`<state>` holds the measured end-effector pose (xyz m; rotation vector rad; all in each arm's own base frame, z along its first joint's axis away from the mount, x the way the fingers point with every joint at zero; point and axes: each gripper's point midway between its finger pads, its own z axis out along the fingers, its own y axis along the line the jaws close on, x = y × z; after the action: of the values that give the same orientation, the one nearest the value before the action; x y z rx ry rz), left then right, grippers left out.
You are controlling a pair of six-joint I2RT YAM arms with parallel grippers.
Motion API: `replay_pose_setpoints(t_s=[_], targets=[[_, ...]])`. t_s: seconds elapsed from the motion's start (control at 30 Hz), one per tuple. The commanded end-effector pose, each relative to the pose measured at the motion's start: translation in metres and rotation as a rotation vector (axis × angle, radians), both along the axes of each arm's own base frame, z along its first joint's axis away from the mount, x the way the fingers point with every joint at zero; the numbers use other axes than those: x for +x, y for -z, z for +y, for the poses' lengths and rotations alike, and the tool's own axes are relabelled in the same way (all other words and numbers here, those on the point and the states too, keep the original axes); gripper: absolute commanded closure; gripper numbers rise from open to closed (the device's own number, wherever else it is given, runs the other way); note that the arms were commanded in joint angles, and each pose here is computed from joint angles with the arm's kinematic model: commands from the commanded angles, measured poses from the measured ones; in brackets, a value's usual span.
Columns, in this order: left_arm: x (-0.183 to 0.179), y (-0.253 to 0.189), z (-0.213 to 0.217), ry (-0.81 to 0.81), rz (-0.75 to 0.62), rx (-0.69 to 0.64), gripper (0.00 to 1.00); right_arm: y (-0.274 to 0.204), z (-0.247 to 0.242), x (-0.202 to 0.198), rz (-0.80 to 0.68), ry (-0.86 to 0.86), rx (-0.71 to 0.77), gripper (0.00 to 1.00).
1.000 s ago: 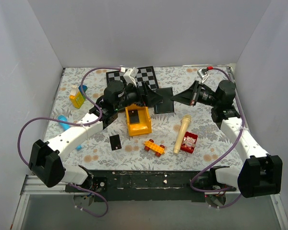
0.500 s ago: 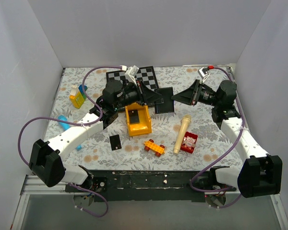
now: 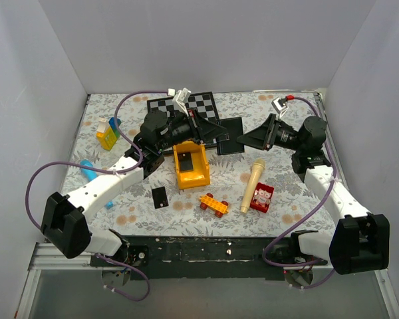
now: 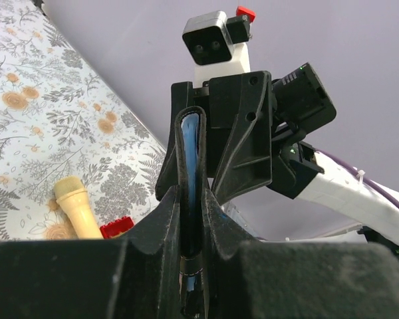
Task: Put the credit cards into the card holder
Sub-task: Open the card holder at the center of the board.
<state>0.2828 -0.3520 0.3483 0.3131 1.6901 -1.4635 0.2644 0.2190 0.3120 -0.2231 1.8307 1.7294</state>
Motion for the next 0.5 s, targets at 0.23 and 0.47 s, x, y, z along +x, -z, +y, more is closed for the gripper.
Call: replay_pose_setpoints(t_s=[0.23, 0.47], targets=[[0.0052, -0.0177, -0.0105, 0.035, -0.025, -0.086, 1.00, -0.0202, 0.0004, -0.0111, -0.085, -0.050, 0.051, 0.52], [0.0094, -0.0225, -0.0109, 0.016, -0.033, -0.099, 1.00, -0.0161, 0.0008, -0.0122, -0.073, -0.055, 0.052, 0.57]])
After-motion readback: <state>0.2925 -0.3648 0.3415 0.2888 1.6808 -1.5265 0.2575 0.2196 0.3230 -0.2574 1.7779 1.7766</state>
